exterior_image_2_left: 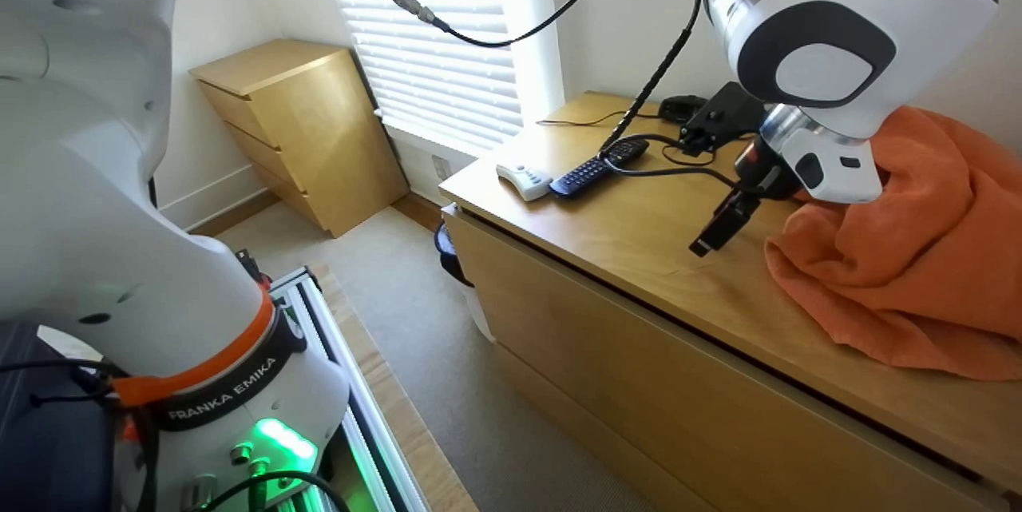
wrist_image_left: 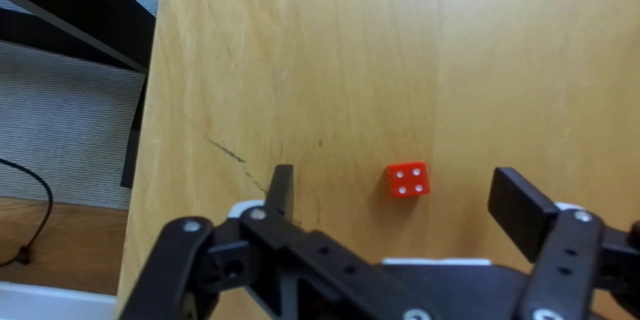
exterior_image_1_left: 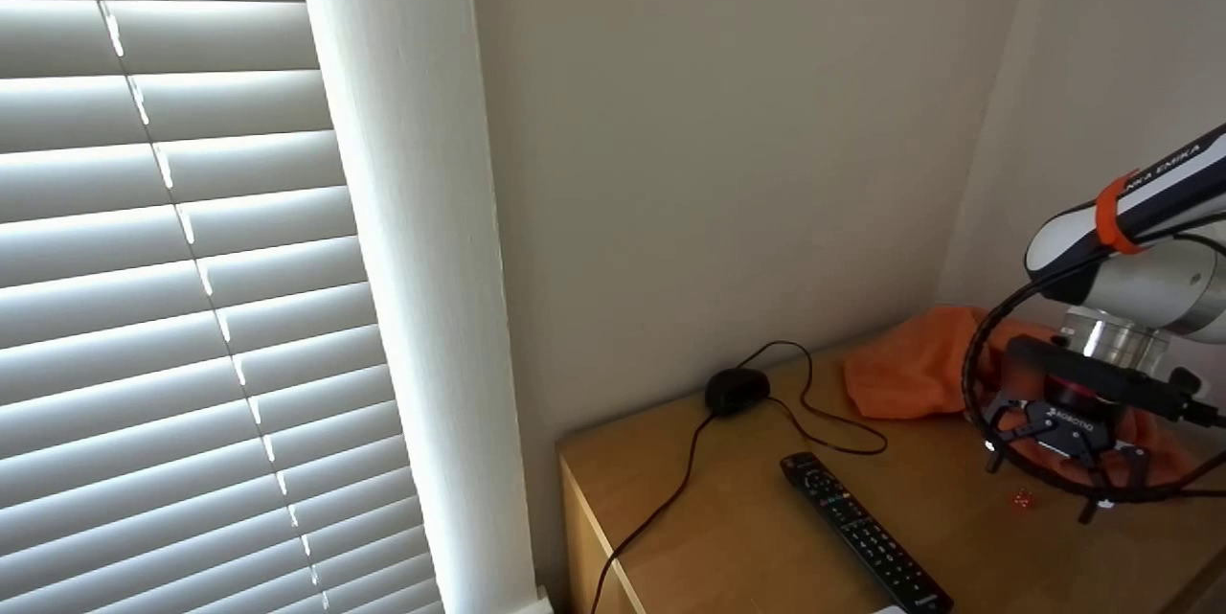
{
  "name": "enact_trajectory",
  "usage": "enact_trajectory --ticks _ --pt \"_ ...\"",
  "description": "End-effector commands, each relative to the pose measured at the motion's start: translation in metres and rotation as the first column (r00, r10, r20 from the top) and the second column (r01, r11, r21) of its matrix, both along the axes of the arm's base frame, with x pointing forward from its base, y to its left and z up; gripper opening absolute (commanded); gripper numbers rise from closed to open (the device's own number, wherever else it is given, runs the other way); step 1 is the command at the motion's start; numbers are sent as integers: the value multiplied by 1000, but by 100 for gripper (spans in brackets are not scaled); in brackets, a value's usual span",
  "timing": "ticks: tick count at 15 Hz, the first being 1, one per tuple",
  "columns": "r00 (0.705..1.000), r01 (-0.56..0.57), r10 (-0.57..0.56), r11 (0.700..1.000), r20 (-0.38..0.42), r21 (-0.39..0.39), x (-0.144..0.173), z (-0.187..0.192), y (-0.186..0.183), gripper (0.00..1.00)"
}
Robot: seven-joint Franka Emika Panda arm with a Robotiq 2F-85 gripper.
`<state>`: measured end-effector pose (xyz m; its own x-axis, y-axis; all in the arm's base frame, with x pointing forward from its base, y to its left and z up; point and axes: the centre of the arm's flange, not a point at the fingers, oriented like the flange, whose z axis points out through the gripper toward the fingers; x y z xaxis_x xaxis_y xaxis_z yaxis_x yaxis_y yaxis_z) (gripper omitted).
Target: Turn the dice over
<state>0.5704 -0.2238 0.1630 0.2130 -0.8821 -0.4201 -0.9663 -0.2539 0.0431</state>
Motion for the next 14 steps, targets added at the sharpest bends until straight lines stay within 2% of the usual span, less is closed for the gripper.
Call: enact_trajectory --ticks 1,2,4,6,7,8,12,13,14 --pt "1000 -6 5 999 23 39 4 -10 -4 98" --pt "1000 -6 5 999 24 42 5 -10 -4 95" --pt "1000 -7 6 999 27 45 6 -11 -4 79" --pt "999 -6 4 999 35 49 8 -10 -5 55" --pt "999 -5 3 999 40 50 9 -8 -6 49" --pt "999 -5 3 999 44 52 9 -8 -6 35" --pt "999 -9 6 998 49 55 11 -6 -6 6" --pt "999 -7 4 998 45 58 11 -6 -5 1" --pt "999 -6 4 998 39 61 11 -5 -2 2"
